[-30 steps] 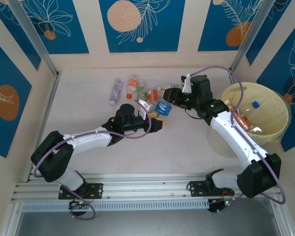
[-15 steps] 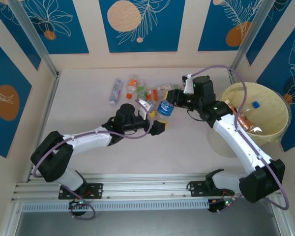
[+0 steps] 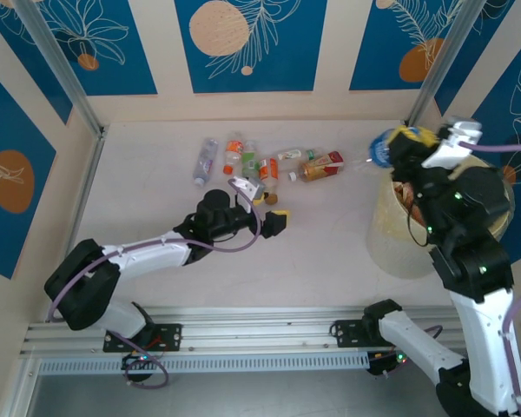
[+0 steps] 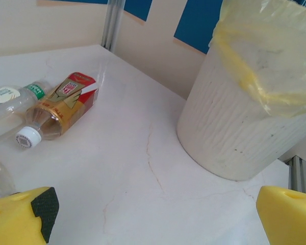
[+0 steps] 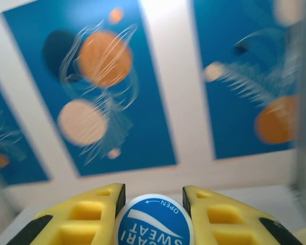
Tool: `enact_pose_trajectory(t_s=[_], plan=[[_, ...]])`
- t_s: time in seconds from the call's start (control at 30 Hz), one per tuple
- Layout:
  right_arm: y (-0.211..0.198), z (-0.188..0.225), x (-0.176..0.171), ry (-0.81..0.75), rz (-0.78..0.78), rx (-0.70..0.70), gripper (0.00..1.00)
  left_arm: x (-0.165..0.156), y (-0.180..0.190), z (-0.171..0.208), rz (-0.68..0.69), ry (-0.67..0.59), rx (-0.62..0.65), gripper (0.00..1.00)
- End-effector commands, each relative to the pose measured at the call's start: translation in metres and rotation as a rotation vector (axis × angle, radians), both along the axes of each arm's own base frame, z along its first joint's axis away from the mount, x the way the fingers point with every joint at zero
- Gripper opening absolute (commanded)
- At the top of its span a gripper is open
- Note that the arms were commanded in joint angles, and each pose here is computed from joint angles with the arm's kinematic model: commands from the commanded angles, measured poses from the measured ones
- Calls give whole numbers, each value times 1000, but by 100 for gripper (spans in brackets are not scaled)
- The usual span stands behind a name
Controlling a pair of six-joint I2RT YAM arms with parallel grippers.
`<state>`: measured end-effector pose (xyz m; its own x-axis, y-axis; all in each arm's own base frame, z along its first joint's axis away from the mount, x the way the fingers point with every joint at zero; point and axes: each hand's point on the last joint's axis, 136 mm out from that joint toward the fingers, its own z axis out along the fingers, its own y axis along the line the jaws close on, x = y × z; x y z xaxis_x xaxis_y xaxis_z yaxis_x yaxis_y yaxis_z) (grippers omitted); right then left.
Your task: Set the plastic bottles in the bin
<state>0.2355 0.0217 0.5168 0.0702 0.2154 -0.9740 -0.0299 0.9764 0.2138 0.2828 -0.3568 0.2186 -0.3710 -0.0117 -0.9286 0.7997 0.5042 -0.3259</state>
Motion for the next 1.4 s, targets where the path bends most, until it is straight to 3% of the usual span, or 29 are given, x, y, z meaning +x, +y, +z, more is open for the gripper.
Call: enact_pose_trajectory(t_s=[0.0,0.17,0.27,0.53,0.63,0.77,0.87,0.93,1.07,1.37], plan=[[-62,-5,-6,53,-343,-127,0,7,-4,1,16,-2,5,100],[-107,-24,-7,186,-506,-110,0,9,-4,-4,26,11,17,100],[-121,-52,3,333,-523,-71,0,10,-3,-4,37,12,20,100],[-119,-197,34,844,-464,61,0,14,-1,-8,57,25,30,100],[-113,-249,49,893,-425,90,3,15,-3,-9,55,33,35,100],[-101,-289,66,963,-355,147,8,15,-3,-11,54,40,43,100],[-107,-314,66,1075,-390,138,11,16,-2,-14,67,52,40,100],[-111,-326,63,1107,-421,135,13,17,-3,-14,65,61,34,100],[-109,-329,60,1094,-416,162,32,15,-6,-15,53,75,39,100],[-102,-271,57,901,-380,196,58,24,2,-22,122,90,46,100]])
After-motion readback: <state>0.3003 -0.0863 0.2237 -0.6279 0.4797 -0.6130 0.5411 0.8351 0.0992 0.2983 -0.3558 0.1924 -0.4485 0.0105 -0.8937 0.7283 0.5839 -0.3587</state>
